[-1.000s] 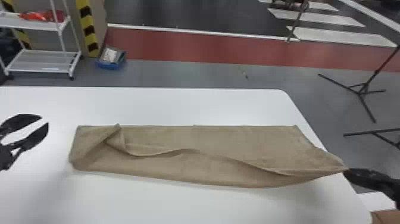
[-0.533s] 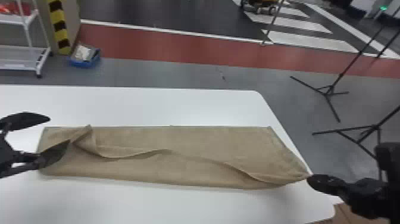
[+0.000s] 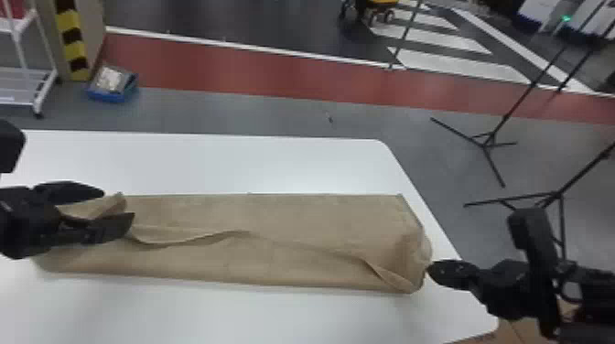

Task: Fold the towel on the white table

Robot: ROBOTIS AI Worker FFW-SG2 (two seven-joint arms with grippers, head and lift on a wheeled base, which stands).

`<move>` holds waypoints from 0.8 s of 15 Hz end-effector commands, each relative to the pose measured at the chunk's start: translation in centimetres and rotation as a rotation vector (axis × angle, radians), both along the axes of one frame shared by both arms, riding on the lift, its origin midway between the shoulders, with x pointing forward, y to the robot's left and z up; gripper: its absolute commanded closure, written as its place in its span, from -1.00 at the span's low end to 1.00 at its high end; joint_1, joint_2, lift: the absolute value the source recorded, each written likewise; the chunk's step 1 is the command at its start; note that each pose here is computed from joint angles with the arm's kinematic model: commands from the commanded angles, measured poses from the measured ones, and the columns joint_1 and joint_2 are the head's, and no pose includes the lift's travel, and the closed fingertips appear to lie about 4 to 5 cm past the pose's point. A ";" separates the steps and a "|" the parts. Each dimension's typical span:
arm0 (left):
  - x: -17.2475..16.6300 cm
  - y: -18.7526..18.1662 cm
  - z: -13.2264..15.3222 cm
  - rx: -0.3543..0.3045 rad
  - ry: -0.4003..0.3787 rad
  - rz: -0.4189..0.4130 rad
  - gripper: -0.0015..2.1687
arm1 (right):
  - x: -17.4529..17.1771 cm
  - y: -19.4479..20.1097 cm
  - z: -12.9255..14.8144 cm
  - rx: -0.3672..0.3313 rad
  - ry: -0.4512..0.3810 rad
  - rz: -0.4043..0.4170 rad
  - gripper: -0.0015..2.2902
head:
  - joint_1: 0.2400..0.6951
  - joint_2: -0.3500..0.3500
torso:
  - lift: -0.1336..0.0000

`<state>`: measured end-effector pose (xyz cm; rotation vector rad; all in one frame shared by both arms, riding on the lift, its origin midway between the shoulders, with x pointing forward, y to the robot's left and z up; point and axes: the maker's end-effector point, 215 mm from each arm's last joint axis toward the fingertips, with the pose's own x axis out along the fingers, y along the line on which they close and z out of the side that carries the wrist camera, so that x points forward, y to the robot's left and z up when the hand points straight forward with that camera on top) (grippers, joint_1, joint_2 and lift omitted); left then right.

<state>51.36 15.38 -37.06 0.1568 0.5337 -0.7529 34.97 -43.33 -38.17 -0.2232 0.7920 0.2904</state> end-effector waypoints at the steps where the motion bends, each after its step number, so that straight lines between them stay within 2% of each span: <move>1: 0.1 0.5 -0.8 0.014 0.039 0.033 -0.69 | 0.9 1.5 -0.2 -0.007 0.002 0.031 0.96 | 1.00 -1.00 | -0.88; 6: 2.1 1.1 -1.8 0.040 0.049 0.081 -0.69 | 2.3 2.6 0.1 -0.020 -0.008 0.063 0.96 | 1.00 -0.85 | -0.88; 10: 2.9 0.4 -3.4 0.066 0.075 0.089 -0.69 | 2.5 3.0 0.2 -0.020 -0.010 0.078 0.96 | 1.00 -0.83 | -0.88; 12: 3.4 0.8 -3.9 0.087 0.078 0.112 -0.50 | 2.7 3.4 0.0 -0.025 -0.005 0.096 0.96 | 1.00 -0.83 | -0.88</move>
